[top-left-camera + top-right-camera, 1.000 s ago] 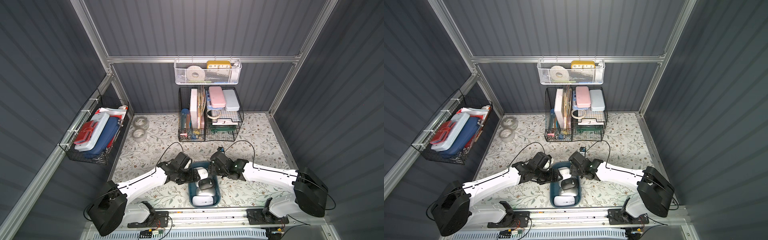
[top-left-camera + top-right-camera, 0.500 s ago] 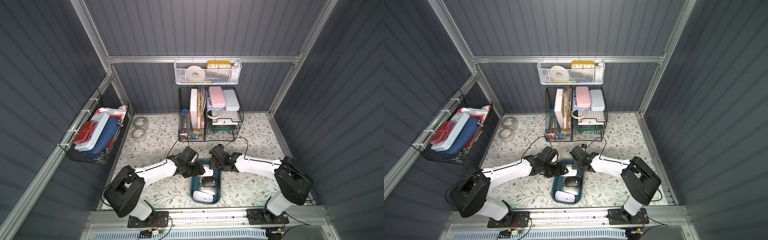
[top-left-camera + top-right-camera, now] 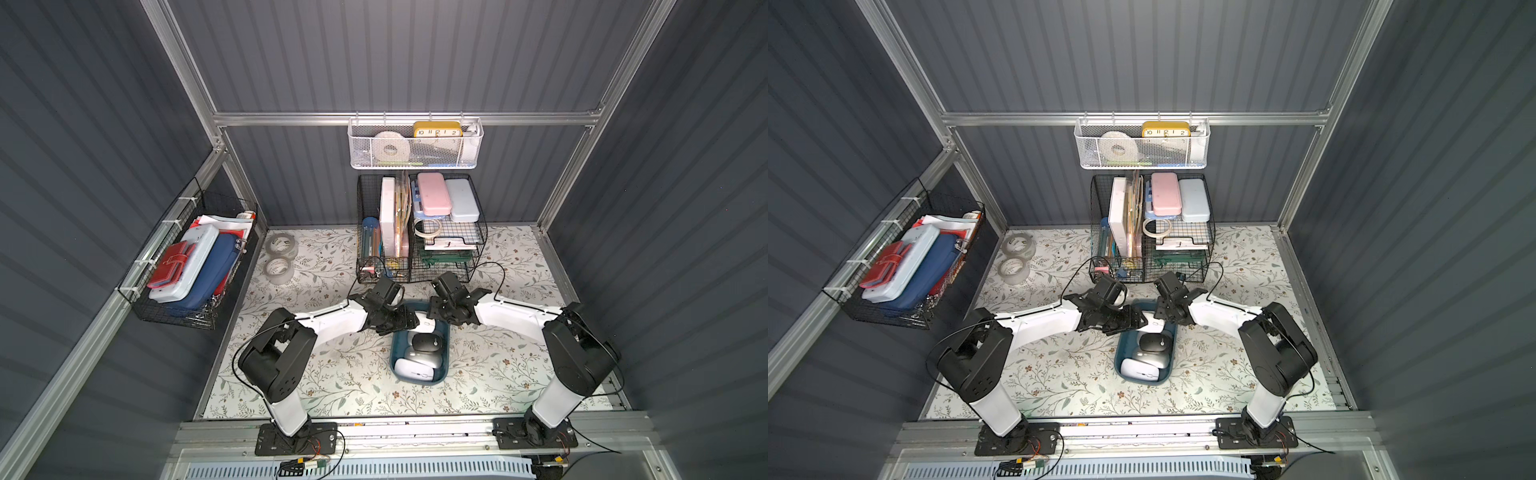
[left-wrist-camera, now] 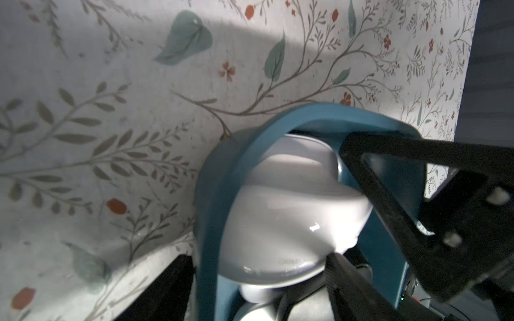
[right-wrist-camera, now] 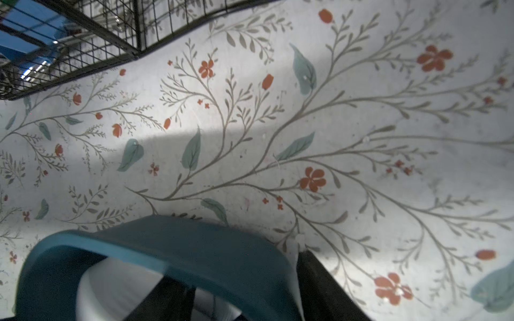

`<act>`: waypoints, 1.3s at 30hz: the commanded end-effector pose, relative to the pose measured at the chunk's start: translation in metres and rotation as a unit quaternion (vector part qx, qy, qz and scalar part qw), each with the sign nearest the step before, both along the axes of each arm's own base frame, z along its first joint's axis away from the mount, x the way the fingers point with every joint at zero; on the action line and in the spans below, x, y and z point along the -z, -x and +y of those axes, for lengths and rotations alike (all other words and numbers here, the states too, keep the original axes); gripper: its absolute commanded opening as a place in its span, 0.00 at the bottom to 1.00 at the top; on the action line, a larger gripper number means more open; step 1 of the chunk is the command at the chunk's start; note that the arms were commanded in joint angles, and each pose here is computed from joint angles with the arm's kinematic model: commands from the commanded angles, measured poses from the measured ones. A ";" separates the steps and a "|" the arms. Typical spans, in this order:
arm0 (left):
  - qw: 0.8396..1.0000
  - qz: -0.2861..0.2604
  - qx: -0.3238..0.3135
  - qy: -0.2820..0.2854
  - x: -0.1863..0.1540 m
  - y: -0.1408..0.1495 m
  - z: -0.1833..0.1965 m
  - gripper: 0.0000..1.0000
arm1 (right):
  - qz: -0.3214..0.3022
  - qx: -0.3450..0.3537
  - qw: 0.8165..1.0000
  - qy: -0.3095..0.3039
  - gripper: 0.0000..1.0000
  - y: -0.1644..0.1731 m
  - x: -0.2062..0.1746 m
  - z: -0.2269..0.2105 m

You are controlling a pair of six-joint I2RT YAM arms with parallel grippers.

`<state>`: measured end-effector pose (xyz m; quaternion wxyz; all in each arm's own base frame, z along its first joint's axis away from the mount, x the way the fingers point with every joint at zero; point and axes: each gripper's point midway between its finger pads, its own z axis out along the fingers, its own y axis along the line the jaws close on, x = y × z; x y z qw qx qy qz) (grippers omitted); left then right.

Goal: Take out the mouse from the storage box
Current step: Move the storage box to the center of the board.

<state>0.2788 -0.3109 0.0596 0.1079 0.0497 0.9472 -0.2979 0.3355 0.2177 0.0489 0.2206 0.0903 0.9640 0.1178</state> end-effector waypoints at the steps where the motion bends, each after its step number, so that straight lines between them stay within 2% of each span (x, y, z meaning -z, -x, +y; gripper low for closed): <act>1: 1.000 -0.020 0.011 0.004 -0.008 -0.011 -0.005 0.80 | -0.018 -0.011 1.000 -0.008 0.63 -0.012 -0.016 0.001; 7: 0.998 -0.044 0.005 -0.040 -0.022 -0.009 0.016 0.85 | -0.054 -0.032 0.998 0.019 0.70 -0.009 -0.049 -0.016; 12: 0.996 -0.056 0.002 -0.064 -0.034 0.006 0.038 0.87 | -0.051 -0.107 0.992 0.032 0.72 0.013 -0.064 -0.018; 19: 0.996 -0.022 0.044 -0.069 -0.027 0.061 0.053 0.87 | -0.056 -0.211 0.975 0.041 0.72 0.061 -0.076 -0.006; 22: 0.995 -0.009 0.055 -0.087 -0.018 0.072 0.055 0.84 | -0.056 -0.260 0.962 0.062 0.72 0.081 -0.076 0.006; 25: 0.994 -0.006 0.057 -0.091 -0.013 0.072 0.055 0.81 | -0.053 -0.296 0.951 0.074 0.72 0.093 -0.074 0.014; 29: 0.994 0.001 0.063 -0.087 -0.010 0.071 0.049 0.76 | -0.039 -0.307 0.948 0.071 0.73 0.094 -0.066 0.021; 31: 0.995 0.016 0.043 -0.085 -0.006 0.070 0.049 0.74 | -0.035 -0.310 0.948 0.071 0.73 0.094 -0.060 0.024; 37: 0.995 0.021 0.035 -0.090 0.005 0.061 0.044 0.68 | -0.028 -0.305 0.948 0.086 0.73 0.092 -0.049 0.023; 39: 0.995 0.017 0.030 -0.097 0.007 0.054 0.046 0.63 | -0.026 -0.301 0.949 0.095 0.73 0.091 -0.046 0.021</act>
